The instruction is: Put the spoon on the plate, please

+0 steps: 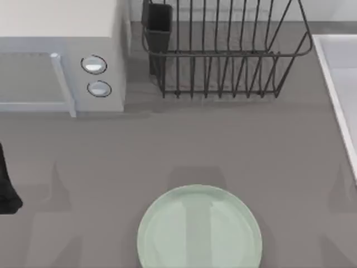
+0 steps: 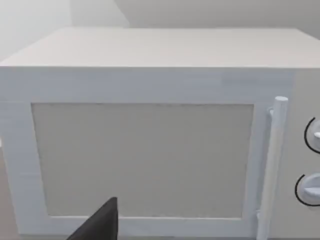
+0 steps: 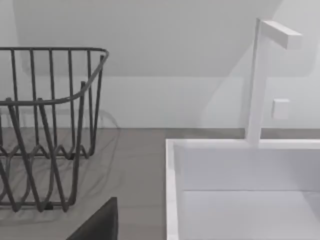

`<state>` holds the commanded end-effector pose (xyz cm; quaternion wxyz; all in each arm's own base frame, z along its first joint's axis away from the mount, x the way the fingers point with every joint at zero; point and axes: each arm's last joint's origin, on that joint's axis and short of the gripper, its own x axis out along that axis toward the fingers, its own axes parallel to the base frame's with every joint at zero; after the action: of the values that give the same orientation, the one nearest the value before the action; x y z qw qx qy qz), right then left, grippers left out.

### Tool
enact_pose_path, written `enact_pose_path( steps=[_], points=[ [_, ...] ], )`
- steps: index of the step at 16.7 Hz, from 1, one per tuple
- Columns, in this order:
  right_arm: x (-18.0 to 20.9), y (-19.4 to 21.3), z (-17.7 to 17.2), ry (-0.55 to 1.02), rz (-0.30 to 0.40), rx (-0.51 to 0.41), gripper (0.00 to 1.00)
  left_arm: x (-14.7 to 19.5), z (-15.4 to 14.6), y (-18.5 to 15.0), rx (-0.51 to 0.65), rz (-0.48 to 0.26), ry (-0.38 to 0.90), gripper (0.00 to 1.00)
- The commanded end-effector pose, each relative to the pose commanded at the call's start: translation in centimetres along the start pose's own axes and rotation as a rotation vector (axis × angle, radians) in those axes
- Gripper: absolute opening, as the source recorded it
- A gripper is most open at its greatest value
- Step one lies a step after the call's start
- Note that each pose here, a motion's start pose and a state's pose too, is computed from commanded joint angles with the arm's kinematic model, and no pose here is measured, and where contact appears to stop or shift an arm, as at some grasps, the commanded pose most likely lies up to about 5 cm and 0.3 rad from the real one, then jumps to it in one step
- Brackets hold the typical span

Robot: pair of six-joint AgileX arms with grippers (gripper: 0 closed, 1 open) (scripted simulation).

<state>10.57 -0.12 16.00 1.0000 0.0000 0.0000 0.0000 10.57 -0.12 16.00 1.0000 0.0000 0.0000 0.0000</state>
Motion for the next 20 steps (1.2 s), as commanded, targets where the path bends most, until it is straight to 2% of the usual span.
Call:
enact_pose_path(
  steps=[4, 8, 10, 14, 17, 20],
  points=[
    [0.0, 0.0, 0.0, 0.0, 0.0, 0.0, 1.0, 0.0, 0.5, 0.2, 0.016, 0.02, 0.034, 1.0],
    [0.0, 0.0, 0.0, 0.0, 0.0, 0.0, 1.0, 0.6, 2.5, 1.2, 0.086, 0.097, 0.235, 1.0],
    [0.0, 0.0, 0.0, 0.0, 0.0, 0.0, 1.0, 1.5, 3.5, 2.1, 0.12, 0.135, 0.411, 1.0],
    [0.0, 0.0, 0.0, 0.0, 0.0, 0.0, 1.0, 4.5, 4.4, 4.9, 0.138, 0.168, 0.853, 1.0],
    [0.0, 0.0, 0.0, 0.0, 0.0, 0.0, 1.0, 6.7, 4.2, 7.6, 0.103, 0.149, 1.152, 1.0],
    [0.0, 0.0, 0.0, 0.0, 0.0, 0.0, 1.0, 8.3, 4.0, 10.4, 0.047, 0.109, 1.367, 1.0]
  ],
)
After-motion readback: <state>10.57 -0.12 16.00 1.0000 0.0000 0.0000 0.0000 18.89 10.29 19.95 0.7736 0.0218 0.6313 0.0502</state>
